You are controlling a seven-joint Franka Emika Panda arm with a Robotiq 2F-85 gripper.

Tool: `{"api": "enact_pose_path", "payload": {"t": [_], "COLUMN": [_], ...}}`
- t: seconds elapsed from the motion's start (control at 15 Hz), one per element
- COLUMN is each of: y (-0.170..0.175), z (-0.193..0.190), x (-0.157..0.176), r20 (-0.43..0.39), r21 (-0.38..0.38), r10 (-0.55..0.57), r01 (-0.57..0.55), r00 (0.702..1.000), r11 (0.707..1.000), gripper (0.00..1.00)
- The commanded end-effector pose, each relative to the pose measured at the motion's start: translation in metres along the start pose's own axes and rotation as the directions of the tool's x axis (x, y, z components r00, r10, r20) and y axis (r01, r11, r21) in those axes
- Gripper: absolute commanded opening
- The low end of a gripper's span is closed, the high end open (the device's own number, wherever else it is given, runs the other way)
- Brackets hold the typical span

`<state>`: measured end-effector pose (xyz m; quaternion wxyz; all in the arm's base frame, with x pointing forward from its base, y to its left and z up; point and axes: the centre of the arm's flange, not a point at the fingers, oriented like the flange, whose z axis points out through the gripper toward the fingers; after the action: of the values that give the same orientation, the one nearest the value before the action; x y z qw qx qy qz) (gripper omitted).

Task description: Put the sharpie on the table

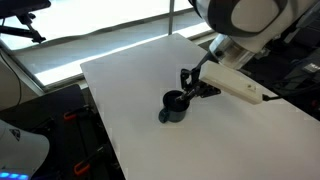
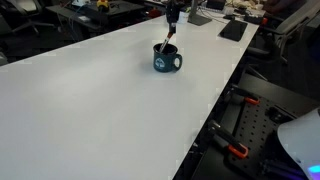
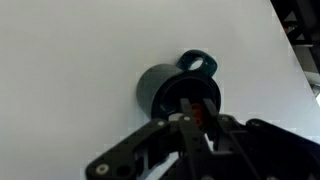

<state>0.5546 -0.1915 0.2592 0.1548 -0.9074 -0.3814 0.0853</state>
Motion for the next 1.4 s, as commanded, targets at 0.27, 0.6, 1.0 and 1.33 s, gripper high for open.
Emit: {"api": "enact_pose_path", "payload": {"t": [0.27,0.6,1.0,1.33], "y": [-0.032,-0.04,-0.031,-0.016], "z": [-0.071,-0.095,-0.099,-0.081], "x": [-0.015,-0.025,-0.053,-0.077], "r20": [-0.094,-0.11,-0.102,-0.086], "r21": [-0.109,-0.161,-0.19,-0.171], "r10": [-0.031,-0.026,0.041,0.082], "r01": [0.021,0.008,-0.06,-0.096], "r00": [0.995,0.994,0.994,0.993], "r11": [0.994,0.987,0.98,0.981], "gripper": [0.03,0.03,0.03,0.03]}}
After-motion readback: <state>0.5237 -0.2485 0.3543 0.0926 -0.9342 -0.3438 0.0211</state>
